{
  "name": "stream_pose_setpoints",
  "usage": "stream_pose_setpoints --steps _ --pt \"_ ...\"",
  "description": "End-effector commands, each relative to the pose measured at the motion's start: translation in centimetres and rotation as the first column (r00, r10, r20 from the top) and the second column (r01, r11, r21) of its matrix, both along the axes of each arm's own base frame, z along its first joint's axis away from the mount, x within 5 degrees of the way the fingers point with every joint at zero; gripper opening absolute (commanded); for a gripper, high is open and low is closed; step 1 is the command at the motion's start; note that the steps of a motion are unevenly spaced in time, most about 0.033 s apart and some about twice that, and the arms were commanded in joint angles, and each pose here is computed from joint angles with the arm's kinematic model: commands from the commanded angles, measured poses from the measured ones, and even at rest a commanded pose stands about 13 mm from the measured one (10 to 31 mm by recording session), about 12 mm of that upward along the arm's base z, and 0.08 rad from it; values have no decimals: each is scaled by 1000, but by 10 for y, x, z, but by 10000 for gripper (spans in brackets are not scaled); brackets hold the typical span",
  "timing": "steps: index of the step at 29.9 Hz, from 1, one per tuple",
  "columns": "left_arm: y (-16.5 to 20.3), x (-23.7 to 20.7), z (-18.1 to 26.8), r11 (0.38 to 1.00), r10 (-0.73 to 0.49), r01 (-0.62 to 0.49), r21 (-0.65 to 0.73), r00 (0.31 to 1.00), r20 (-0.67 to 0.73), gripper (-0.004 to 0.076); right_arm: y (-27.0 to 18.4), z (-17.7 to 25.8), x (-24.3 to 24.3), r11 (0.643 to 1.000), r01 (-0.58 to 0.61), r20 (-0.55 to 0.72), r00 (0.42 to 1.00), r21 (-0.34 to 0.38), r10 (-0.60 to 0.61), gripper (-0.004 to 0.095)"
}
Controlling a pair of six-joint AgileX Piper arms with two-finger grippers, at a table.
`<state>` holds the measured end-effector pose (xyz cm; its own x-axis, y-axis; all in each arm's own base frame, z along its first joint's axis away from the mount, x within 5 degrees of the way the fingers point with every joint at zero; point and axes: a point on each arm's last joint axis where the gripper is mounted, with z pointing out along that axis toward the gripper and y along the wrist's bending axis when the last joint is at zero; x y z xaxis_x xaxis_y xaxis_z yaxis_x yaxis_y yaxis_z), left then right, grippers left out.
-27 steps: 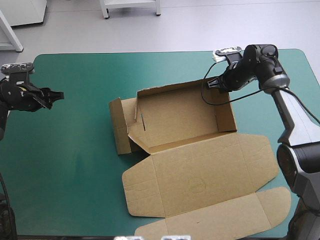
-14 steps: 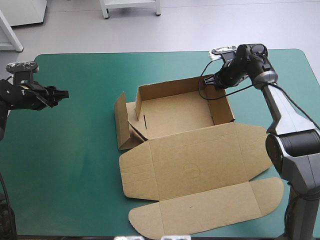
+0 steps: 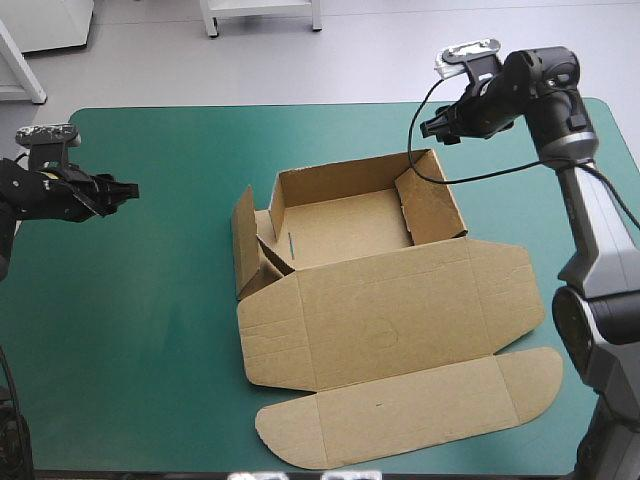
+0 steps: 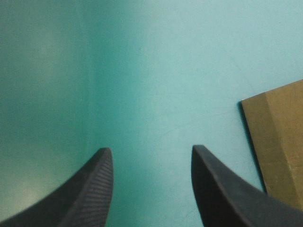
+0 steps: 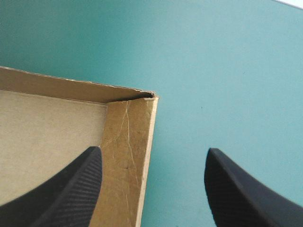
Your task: Fold the box
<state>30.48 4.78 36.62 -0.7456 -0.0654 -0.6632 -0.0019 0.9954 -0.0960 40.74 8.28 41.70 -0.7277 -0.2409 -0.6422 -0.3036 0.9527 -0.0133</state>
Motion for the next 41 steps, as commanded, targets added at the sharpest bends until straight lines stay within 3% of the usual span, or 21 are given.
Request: stream_pose_setpoints --steps 1,10,20,26,35,38,41 --pt "-6 -6 23 1000 -2 4 -18 994 106 366 -10 43 -40 1000 8 97 995 2 -8 594" --pt "-23 -4 23 997 -71 72 -8 991 117 366 -15 -7 -70 999 14 -101 995 -29 -17 590" --pt "-23 -3 24 997 -70 72 -8 990 125 366 15 -50 -38 996 -38 -22 999 -76 36 590" --pt "-23 -3 24 997 -71 72 -7 990 122 366 21 -88 -16 995 -36 -113 993 -89 26 591" --pt "-23 -3 24 997 -70 71 -8 990 126 366 29 -109 13 996 -32 -116 993 -83 22 589" --pt "-23 -3 24 997 -70 71 -8 990 126 366 30 -111 19 996 -27 -120 993 -90 16 520" --pt "-23 -3 24 997 -70 72 -8 990 124 366 28 -117 20 993 -32 -157 987 -117 14 347"
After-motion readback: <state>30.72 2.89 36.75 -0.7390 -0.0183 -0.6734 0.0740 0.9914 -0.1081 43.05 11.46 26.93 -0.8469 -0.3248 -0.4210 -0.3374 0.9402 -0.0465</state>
